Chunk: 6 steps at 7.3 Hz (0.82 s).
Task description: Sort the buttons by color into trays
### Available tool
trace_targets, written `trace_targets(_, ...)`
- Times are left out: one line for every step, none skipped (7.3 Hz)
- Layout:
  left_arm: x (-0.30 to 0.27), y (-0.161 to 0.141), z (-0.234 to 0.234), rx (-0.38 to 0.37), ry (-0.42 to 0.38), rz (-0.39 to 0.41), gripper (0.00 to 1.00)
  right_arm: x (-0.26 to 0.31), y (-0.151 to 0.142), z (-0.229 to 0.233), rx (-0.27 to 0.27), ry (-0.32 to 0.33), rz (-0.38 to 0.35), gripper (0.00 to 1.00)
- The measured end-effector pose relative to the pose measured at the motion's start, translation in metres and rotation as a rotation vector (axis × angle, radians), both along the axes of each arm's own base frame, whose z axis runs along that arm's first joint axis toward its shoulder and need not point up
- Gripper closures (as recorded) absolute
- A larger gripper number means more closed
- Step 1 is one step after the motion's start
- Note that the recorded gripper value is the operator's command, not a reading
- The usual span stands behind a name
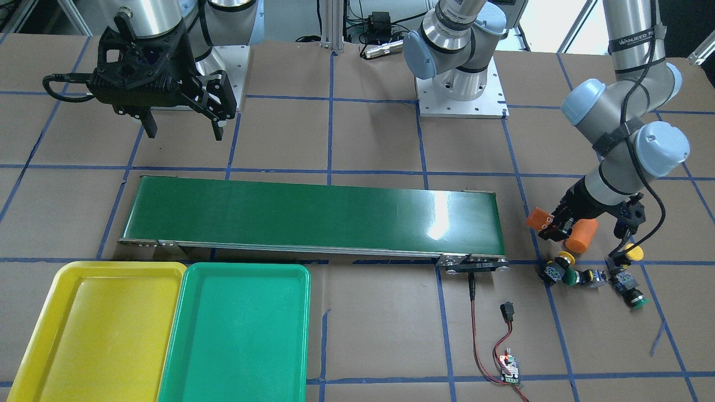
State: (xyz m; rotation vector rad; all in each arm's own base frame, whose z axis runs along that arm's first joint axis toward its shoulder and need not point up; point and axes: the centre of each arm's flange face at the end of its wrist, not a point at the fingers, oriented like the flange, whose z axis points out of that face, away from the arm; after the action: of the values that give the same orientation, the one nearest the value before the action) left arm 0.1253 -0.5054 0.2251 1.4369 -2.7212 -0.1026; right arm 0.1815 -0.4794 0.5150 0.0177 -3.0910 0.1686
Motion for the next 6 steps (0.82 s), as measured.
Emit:
trace_targets(-0.013, -0.016, 0.03, 0.013, 0.006, 0.026, 1.0, 0.0, 0.002, 0.002, 0.001, 0.001, -0.001, 0.0)
trace_targets(-0.037, -0.028, 0.055, 0.037, 0.013, 0.06, 1.0, 0.0, 0.003, 0.003, 0.004, -0.002, -0.002, 0.0)
trace_targets(-0.077, -0.033, 0.068, 0.059, 0.011, 0.099, 1.0, 0.002, 0.004, 0.002, 0.011, -0.017, 0.0, 0.0)
trace_targets(-0.116, -0.032, 0.069, 0.082, 0.005, 0.14, 1.0, 0.003, 0.004, 0.001, 0.017, -0.035, 0.001, 0.0)
trace_targets(-0.145, -0.028, 0.061, 0.104, -0.001, 0.182, 1.0, 0.004, 0.004, 0.0, 0.02, -0.043, 0.002, 0.0)
trace_targets(-0.162, -0.023, 0.051, 0.125, -0.007, 0.217, 0.81, 0.004, 0.003, 0.0, 0.022, -0.044, 0.003, 0.0)
